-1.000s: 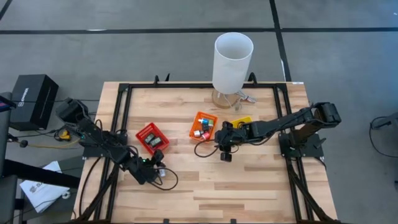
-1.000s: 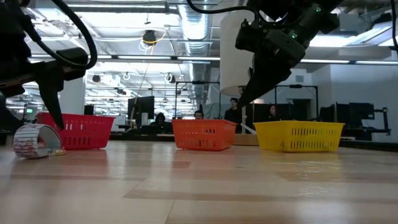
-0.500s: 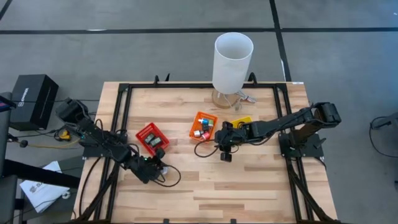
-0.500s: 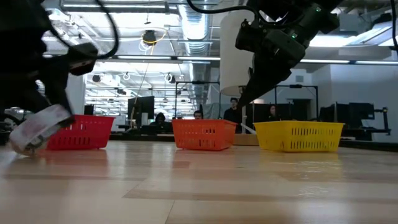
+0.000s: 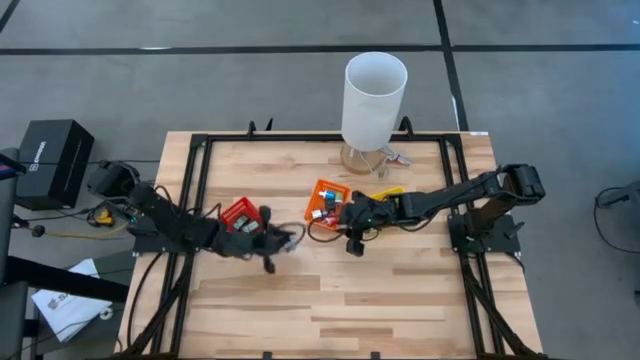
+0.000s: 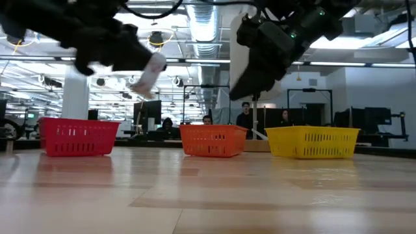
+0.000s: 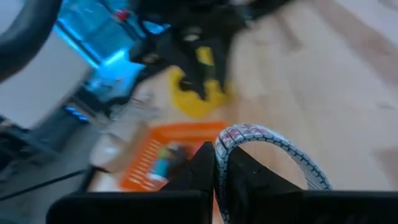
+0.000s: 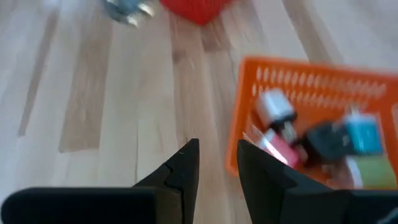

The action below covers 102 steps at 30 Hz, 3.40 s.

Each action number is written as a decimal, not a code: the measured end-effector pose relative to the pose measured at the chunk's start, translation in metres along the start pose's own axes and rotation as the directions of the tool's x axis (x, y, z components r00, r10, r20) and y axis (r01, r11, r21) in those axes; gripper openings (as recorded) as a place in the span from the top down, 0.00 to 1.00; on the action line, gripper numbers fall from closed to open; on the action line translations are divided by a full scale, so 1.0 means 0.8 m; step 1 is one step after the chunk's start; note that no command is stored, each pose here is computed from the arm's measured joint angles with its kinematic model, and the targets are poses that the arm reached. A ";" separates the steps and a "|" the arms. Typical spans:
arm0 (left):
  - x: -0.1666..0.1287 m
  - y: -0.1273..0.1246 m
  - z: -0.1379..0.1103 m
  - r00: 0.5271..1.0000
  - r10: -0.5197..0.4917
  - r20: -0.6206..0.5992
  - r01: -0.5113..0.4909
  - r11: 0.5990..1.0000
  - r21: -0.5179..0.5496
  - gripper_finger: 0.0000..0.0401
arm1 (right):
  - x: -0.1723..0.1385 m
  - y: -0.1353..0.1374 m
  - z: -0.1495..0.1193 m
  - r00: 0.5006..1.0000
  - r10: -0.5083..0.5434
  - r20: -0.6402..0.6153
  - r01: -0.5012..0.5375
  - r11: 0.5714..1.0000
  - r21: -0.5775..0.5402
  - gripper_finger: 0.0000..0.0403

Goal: Pick & Place Office items
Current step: Put the white wrist watch into the yellow bin

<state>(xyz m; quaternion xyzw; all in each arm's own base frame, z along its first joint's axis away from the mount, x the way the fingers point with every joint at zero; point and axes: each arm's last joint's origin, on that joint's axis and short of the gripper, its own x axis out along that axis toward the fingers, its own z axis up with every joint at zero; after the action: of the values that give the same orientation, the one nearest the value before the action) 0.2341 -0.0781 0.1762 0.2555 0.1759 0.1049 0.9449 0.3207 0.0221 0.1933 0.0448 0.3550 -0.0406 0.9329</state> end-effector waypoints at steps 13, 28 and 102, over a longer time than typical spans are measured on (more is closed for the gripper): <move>0.024 0.042 0.000 0.995 0.075 0.069 -0.073 0.997 -0.019 0.97 | 0.044 0.017 0.033 0.960 0.152 0.234 -0.118 0.982 -0.150 0.60; 0.022 0.044 0.008 0.988 0.098 0.120 -0.092 0.994 -0.056 0.95 | 0.036 0.011 0.063 0.900 0.152 0.410 -0.167 0.986 0.002 0.53; 0.023 0.048 0.011 0.982 0.116 0.147 -0.073 0.959 -0.273 0.62 | -0.023 -0.050 -0.015 0.789 -0.353 -0.502 0.489 0.857 0.166 0.98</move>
<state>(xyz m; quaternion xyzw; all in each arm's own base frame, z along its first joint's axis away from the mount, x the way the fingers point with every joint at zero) 0.2499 -0.0444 0.1981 0.1420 0.0704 0.1516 0.9757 0.2946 -0.0158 0.1944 0.1066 0.5541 -0.2889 0.7734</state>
